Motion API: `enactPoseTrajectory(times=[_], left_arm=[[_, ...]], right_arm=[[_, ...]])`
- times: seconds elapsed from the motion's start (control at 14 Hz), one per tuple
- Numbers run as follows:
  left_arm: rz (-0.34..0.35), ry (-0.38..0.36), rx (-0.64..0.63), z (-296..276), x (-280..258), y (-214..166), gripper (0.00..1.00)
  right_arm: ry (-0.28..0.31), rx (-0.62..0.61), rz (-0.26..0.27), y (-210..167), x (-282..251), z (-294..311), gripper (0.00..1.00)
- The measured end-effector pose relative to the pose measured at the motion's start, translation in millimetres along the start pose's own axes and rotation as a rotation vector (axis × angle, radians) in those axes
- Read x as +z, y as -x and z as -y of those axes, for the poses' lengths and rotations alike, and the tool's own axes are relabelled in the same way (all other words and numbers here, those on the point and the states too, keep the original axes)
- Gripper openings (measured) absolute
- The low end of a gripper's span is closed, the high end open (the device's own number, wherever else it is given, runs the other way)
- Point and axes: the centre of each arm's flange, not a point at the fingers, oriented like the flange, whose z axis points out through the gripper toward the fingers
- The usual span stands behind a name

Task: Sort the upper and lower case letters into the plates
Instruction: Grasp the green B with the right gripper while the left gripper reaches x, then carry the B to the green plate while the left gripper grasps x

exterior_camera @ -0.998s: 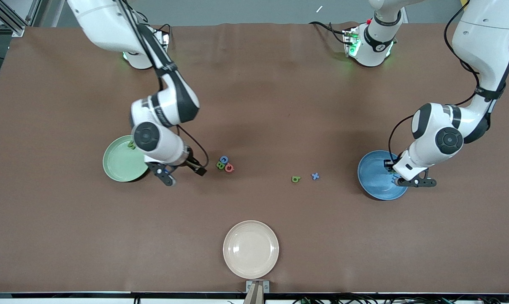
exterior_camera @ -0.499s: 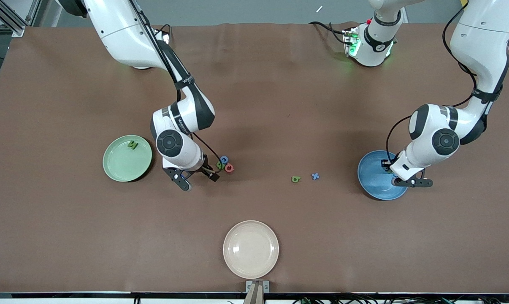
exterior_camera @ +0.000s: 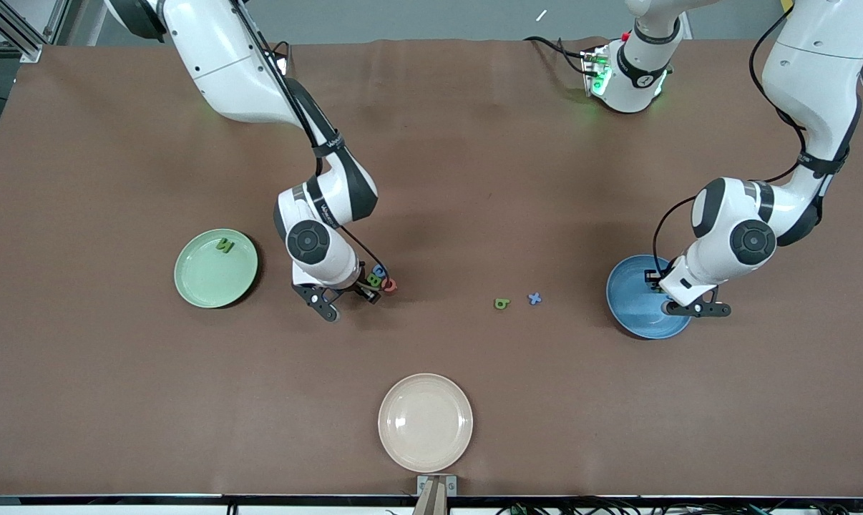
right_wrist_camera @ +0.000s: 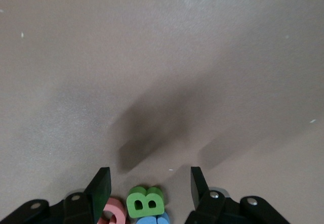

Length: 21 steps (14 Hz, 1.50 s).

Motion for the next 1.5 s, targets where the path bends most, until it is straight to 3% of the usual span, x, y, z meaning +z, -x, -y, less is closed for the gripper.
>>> enactPoseTrajectory(times=[0.43, 0.71, 1.07, 1.21, 1.35, 1.5], left_arm=[[0.001, -0.024, -0.005, -33.2, -57.5, -12.8, 0.99], [-0.045, 0.004, -0.120, -119.2, -95.8, -17.6, 1.00], [-0.039, 0.054, -0.239, -227.1, -83.0, -22.1, 1.00], [-0.018, 0.071, -0.268, -248.3, -68.0, -26.9, 1.00], [0.002, 0.082, -0.296, -260.6, -54.1, -30.2, 1.00], [0.015, 0.083, -0.303, -270.0, -42.2, -31.0, 1.00]], right_arm=[[-0.003, -0.014, -0.010, 7.5, 11.0, 2.5, 0.72], [0.000, -0.035, -0.010, 20.7, 12.0, 6.4, 0.72], [0.007, -0.049, -0.013, 30.1, 13.2, 7.4, 0.72], [0.008, -0.049, -0.012, 30.3, 12.4, 7.3, 0.67], [0.013, -0.048, -0.009, 30.5, 10.6, 6.6, 0.48], [0.013, -0.048, -0.009, 30.5, 10.0, 6.5, 0.42]])
